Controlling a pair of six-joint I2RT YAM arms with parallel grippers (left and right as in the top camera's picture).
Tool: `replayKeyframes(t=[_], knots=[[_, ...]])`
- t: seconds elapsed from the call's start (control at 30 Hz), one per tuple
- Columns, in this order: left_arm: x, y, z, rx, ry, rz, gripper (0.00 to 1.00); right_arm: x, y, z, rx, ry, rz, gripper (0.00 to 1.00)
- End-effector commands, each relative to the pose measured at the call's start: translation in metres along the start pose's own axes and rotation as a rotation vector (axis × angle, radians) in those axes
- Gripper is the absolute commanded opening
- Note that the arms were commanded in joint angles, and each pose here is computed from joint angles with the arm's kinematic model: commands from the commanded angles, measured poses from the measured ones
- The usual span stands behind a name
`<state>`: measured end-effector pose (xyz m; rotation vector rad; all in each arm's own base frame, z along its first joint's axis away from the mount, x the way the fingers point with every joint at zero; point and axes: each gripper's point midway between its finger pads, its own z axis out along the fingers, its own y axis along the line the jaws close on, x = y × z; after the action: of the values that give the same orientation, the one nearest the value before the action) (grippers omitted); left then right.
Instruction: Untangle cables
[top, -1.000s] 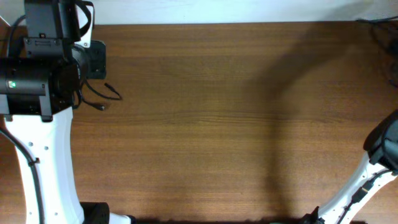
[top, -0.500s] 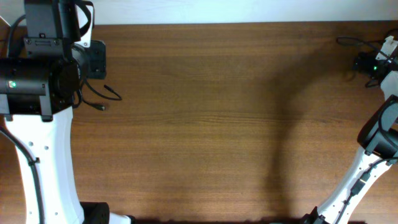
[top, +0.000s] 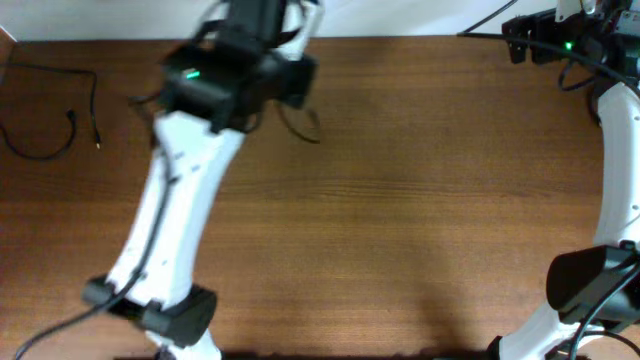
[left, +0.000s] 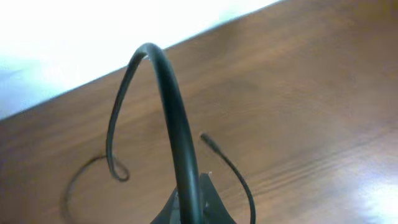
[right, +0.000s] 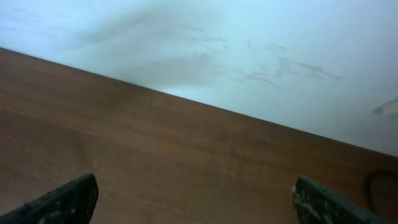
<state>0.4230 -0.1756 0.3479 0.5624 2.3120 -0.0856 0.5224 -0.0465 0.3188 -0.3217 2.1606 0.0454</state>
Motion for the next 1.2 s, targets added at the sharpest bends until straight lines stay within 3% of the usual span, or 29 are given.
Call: replayKeyframes(t=[0.0,0.13,0.27,0.37,0.4,0.43,0.47,0.6,0.67,0.7,0.8,0.93,1.03,1.17], knots=[[-0.006,-0.078,0.052,0.219,0.016,0.071,0.0,-0.012,-0.003,-0.026,0.059,-0.026,-0.021,1.0],[0.015,-0.191,0.114,0.368,0.073,0.208,0.0,-0.009,-0.016,-0.03,0.14,-0.003,-0.027,0.99],[0.043,-0.292,0.139,0.535,0.081,0.313,0.0,-0.01,-0.018,-0.03,0.149,-0.004,-0.028,0.99],[0.048,-0.319,0.138,0.559,0.063,0.348,0.0,-0.009,-0.019,-0.03,0.153,-0.001,-0.028,0.99],[0.047,-0.318,0.138,0.558,0.063,0.346,0.1,-0.008,-0.021,-0.031,0.166,0.005,-0.027,0.99],[0.048,-0.313,0.14,0.551,0.071,0.341,0.68,-0.007,-0.021,-0.031,0.167,0.009,-0.026,0.99],[0.048,-0.309,0.141,0.545,0.075,0.336,0.99,-0.006,-0.021,-0.031,0.166,0.012,-0.026,0.99],[0.017,-0.271,0.125,0.509,0.011,0.284,0.99,-0.006,-0.021,-0.031,0.165,0.014,-0.025,0.99],[-0.013,-0.232,0.101,0.432,-0.067,0.244,0.99,-0.005,-0.02,-0.03,0.164,0.017,-0.024,0.99],[-0.034,-0.189,0.075,0.336,-0.124,0.205,0.99,-0.004,-0.02,-0.03,0.163,0.02,-0.024,0.99],[-0.05,-0.134,0.034,0.235,-0.176,0.128,0.99,-0.003,-0.019,-0.03,0.158,0.023,-0.023,0.99],[-0.017,-0.161,0.076,0.353,-0.04,0.136,0.99,-0.001,-0.018,-0.03,0.154,0.033,-0.021,0.99],[-0.016,-0.188,0.092,0.406,-0.043,0.152,0.99,-0.001,-0.018,-0.03,0.154,0.033,-0.021,0.99],[0.016,-0.199,0.139,0.282,0.06,0.2,0.99,0.0,-0.017,-0.03,0.152,0.037,-0.02,0.99]])
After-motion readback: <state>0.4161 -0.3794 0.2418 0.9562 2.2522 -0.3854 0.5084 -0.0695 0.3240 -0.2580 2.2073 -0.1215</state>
